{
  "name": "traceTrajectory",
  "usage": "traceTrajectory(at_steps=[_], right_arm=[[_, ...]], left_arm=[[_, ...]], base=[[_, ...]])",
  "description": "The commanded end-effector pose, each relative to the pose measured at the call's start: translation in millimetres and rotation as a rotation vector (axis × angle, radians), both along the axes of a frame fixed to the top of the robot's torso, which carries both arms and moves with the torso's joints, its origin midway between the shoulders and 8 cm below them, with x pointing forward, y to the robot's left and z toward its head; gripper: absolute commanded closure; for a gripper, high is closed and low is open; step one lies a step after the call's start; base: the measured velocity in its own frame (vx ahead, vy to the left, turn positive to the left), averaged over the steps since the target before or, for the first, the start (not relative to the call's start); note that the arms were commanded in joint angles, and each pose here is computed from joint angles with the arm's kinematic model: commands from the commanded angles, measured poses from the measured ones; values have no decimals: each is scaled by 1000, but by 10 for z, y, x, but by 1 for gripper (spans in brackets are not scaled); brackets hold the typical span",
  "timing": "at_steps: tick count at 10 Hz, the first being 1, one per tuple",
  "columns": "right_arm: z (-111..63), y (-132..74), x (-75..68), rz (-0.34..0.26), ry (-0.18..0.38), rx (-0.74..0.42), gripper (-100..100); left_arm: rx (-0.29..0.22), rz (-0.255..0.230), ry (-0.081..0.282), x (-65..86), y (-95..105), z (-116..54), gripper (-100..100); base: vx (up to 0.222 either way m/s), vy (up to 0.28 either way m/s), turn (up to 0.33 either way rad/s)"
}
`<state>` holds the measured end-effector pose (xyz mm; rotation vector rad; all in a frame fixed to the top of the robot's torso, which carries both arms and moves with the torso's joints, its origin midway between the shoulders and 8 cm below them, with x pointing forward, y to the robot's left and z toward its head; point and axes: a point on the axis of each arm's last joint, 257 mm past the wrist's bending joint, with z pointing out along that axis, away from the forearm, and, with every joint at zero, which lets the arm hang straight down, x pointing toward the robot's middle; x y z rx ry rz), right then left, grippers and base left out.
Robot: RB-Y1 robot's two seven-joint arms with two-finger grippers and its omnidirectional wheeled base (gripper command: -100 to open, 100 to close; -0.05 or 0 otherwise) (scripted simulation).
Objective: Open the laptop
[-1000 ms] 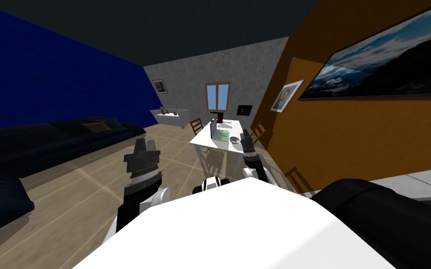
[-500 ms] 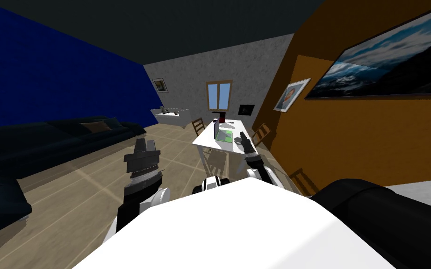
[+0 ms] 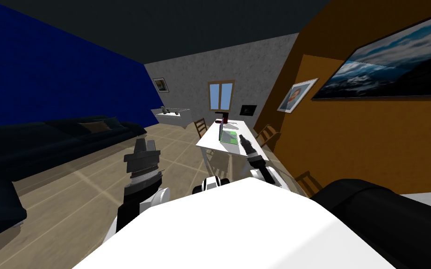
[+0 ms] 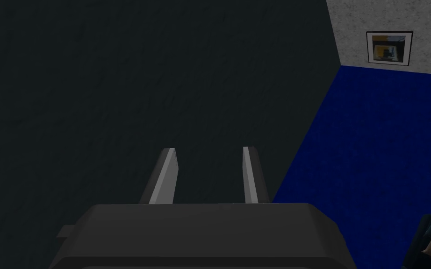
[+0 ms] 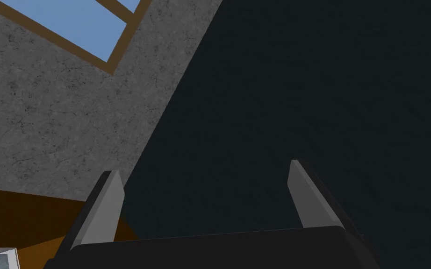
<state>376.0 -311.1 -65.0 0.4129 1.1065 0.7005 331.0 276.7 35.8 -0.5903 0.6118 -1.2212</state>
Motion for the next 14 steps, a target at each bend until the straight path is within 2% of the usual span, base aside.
traceTrajectory(at_steps=[1, 9, 14], right_arm=[[-171, -179, 40, -55, 67, -87, -100], [-674, -899, 56, -232, 281, -411, -100], [-898, -1475, -7, -349, 414, -622, -100]], left_arm=[[0, 0, 0, 0, 0, 0, 0], [0, 0, 0, 0, 0, 0, 0], [0, 0, 0, 0, 0, 0, 0]], base=[[109, 149, 3], [123, 152, 3], [117, 147, 3]])
